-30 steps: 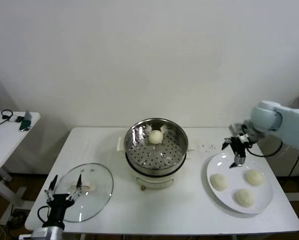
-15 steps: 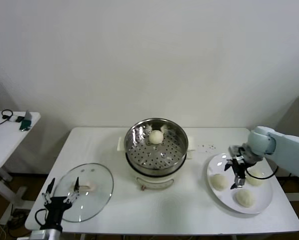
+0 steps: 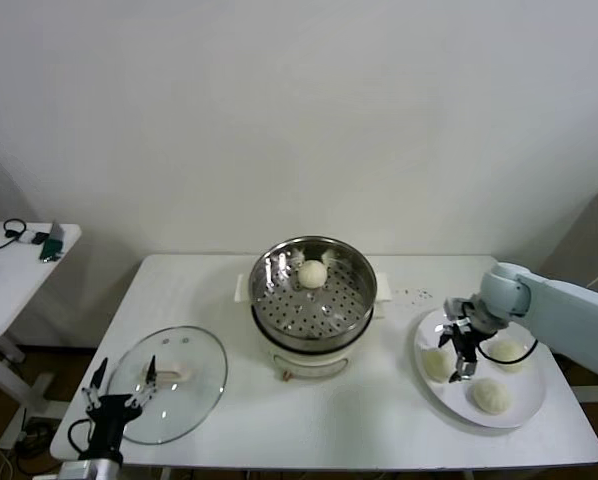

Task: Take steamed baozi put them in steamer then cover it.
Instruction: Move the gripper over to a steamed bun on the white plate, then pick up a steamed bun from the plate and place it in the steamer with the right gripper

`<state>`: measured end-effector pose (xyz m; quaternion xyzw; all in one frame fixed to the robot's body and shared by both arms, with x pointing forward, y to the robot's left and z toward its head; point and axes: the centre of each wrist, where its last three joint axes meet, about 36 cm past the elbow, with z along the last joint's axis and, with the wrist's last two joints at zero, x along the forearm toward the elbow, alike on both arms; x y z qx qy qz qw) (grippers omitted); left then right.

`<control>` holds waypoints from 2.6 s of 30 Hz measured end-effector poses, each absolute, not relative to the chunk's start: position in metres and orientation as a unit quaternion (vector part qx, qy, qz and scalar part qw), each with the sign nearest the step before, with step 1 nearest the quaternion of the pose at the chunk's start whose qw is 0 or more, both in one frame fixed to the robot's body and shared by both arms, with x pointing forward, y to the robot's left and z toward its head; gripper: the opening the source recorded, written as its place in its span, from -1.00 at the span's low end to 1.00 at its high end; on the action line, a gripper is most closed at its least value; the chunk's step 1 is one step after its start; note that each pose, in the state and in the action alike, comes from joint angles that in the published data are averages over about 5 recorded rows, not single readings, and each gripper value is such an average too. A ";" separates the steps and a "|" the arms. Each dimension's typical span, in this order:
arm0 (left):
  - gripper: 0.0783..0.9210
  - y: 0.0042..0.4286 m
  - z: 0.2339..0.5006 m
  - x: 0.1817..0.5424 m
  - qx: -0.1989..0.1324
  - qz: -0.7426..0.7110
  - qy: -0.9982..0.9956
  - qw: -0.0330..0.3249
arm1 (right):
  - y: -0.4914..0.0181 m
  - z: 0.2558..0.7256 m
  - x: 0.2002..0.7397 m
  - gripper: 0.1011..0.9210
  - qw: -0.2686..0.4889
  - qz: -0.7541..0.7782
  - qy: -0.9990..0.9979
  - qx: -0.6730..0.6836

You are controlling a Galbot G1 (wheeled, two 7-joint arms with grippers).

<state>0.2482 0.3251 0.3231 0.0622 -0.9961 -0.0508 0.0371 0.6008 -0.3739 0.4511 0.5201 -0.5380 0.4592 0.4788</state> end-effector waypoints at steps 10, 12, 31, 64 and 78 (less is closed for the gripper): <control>0.77 0.326 0.323 0.247 0.063 -0.051 -0.996 0.038 | -0.373 0.449 0.603 0.54 0.478 0.453 -0.539 0.525; 0.77 0.326 0.323 0.247 0.063 -0.051 -0.996 0.038 | -0.374 0.450 0.602 0.52 0.478 0.452 -0.540 0.525; 0.77 0.320 0.326 0.244 0.058 -0.054 -0.996 0.038 | -0.390 0.558 0.629 0.49 0.447 0.449 -0.584 0.507; 0.77 0.303 0.334 0.241 0.031 -0.068 -0.997 0.034 | -0.084 0.672 0.688 0.49 0.353 0.499 -0.530 0.588; 0.77 0.308 0.325 0.234 0.032 -0.074 -0.996 0.046 | -0.024 0.607 0.689 0.49 0.359 0.515 -0.496 0.600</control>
